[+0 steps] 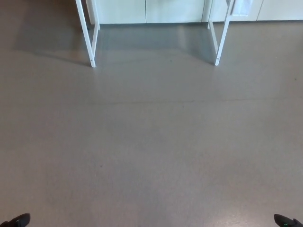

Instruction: The robot walks towards a desk on which a shovel is kept on the left hand side and a container is kept on the right hand side. The robot picks up the shovel using its left hand and places it in the container.

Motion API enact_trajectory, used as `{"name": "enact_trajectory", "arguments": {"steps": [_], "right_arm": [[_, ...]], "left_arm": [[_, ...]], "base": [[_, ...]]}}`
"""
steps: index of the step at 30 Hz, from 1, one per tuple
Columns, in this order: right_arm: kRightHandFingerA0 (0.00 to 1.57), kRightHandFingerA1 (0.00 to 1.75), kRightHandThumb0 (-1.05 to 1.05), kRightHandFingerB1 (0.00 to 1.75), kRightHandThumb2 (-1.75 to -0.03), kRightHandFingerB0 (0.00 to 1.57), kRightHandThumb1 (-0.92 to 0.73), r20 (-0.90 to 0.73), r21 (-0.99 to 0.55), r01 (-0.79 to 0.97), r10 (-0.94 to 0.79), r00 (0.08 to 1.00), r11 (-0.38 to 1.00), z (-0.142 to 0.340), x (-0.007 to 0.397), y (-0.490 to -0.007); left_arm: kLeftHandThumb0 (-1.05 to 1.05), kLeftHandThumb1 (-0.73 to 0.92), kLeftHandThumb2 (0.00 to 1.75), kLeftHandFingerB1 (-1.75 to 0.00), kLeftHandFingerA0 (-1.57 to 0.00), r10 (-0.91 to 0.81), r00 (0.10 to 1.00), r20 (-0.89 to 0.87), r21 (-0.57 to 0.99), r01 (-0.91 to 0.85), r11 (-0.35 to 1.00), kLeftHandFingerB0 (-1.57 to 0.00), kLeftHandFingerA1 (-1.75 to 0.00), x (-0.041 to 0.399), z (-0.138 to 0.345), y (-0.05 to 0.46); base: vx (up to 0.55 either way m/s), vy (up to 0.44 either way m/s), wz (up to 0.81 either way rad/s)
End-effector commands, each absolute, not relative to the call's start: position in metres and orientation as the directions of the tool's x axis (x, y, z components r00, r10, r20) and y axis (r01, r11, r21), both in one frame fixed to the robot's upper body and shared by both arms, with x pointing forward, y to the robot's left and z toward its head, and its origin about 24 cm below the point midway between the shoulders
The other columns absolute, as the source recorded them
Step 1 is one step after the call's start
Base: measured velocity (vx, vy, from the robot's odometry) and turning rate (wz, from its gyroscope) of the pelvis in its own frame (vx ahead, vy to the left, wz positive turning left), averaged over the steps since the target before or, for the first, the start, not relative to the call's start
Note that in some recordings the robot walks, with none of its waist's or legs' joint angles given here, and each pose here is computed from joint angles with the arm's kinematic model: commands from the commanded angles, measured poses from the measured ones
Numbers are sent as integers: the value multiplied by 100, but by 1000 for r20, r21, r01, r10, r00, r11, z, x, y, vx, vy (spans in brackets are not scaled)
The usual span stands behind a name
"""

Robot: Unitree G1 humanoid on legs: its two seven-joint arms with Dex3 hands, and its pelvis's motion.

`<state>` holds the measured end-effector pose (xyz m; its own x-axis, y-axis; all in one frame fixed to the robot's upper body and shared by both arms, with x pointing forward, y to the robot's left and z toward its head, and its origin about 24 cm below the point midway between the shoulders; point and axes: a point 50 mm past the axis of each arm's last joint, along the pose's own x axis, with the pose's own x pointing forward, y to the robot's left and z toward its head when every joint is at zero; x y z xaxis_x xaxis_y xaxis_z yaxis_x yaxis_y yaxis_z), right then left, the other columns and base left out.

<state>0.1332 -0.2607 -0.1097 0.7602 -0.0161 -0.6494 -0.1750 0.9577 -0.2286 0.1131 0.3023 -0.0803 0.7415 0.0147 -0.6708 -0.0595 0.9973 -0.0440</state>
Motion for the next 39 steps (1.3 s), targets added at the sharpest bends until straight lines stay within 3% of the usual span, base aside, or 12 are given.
{"name": "enact_trajectory", "arguments": {"steps": [1, 11, 28, 38, 39], "right_arm": [[17, 59, -29, 27, -74, 5, -81, -627, -253, -175, -24, 779, 951, -107, 134, -265], [18, 60, -28, 30, -74, 4, -82, -624, -252, -179, -19, 781, 951, -107, 134, -266], [16, 60, -24, 27, -73, 4, -84, -615, -242, -173, -13, 789, 955, -105, 143, -263], [19, 64, -26, 34, -72, 5, -83, -616, -264, -178, -24, 787, 948, -106, 143, -262], [17, 61, -28, 28, -73, 5, -83, -612, -259, -175, -21, 791, 950, -104, 147, -263]], "left_arm": [[-27, 59, 62, -31, -23, 16, 749, -662, -38, -55, 998, -22, -37, 114, -79, 304], [-27, 59, 62, -31, -22, 9, 750, -662, -41, -48, 998, -20, -37, 115, -79, 305], [-24, 62, 63, -31, -22, 25, 758, -651, -22, -52, 998, -21, -36, 122, -75, 307], [-24, 60, 62, -32, -26, 34, 754, -656, -5, -49, 999, -24, -36, 120, -74, 307], [-25, 60, 63, -32, -24, 24, 760, -649, -23, -50, 998, -23, -37, 124, -74, 306]], "base": [[91, -272, 25], [220, -138, 7], [299, 149, -6], [269, -247, 19], [162, -162, 8]]}}
